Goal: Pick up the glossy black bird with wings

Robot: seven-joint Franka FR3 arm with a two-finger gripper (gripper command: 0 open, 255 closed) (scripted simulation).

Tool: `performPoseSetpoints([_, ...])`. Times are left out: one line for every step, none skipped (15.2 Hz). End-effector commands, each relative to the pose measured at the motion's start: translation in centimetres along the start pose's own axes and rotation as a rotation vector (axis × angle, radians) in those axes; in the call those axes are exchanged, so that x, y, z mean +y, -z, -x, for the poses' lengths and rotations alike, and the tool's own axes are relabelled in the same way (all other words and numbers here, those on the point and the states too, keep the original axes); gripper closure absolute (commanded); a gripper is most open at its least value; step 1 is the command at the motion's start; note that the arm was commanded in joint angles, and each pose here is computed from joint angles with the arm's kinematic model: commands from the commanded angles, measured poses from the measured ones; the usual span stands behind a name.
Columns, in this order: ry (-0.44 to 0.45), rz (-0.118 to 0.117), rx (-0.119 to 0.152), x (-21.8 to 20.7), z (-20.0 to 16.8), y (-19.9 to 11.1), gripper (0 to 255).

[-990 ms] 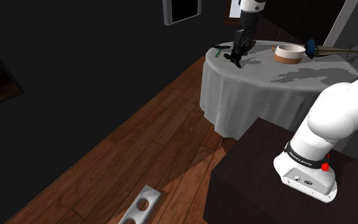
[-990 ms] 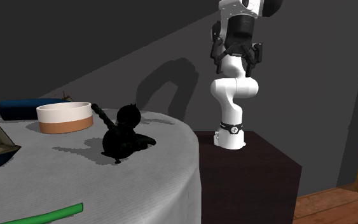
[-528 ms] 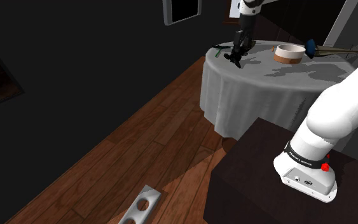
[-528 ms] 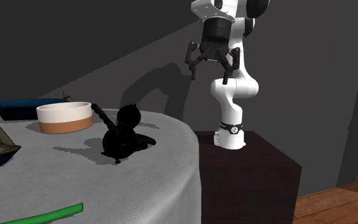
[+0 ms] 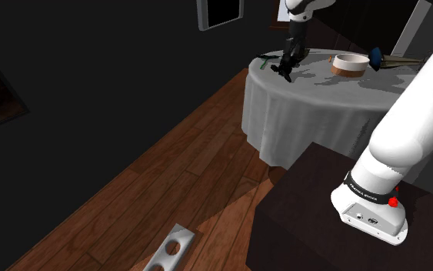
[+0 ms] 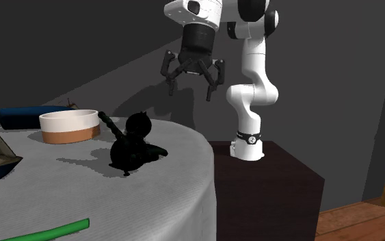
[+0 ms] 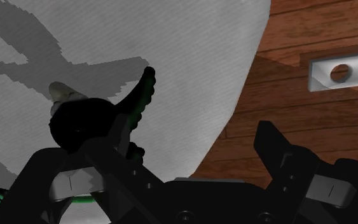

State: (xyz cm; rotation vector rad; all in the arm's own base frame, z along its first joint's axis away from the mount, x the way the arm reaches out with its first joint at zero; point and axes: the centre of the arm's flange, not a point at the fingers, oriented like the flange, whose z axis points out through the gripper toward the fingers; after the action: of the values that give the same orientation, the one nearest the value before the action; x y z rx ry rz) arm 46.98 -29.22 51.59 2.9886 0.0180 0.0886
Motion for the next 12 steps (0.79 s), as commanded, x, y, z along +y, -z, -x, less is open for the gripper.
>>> performPoseSetpoints([0.002, 0.007, -0.002, 2.2, -1.5, -0.8, 0])
performPoseSetpoints([0.002, 0.009, -0.003, 3.3, -2.0, -1.3, 0])
performPoseSetpoints([0.002, 0.012, -0.003, 4.4, -2.5, -1.7, 0])
performPoseSetpoints([0.002, 0.015, -0.004, 5.5, -3.1, -2.2, 0])
performPoseSetpoints([0.003, 0.017, -0.005, 6.6, -3.6, -2.6, 0])
performPoseSetpoints([0.003, 0.02, -0.006, 7.7, -4.1, -3.0, 0])
performPoseSetpoints([0.003, 0.023, -0.007, 8.8, -4.7, -3.5, 0])
performPoseSetpoints([0.003, 0.025, -0.008, 9.9, -5.2, -3.9, 0])
performPoseSetpoints([0.003, 0.028, -0.009, 11.0, -5.7, -4.3, 0])
performPoseSetpoints([0.003, 0.028, -0.009, 10.9, -5.7, -4.8, 0])
performPoseSetpoints([0.003, 0.028, -0.009, 10.8, -5.7, -5.4, 0])
performPoseSetpoints([0.003, 0.028, -0.009, 10.7, -5.6, -5.9, 0])
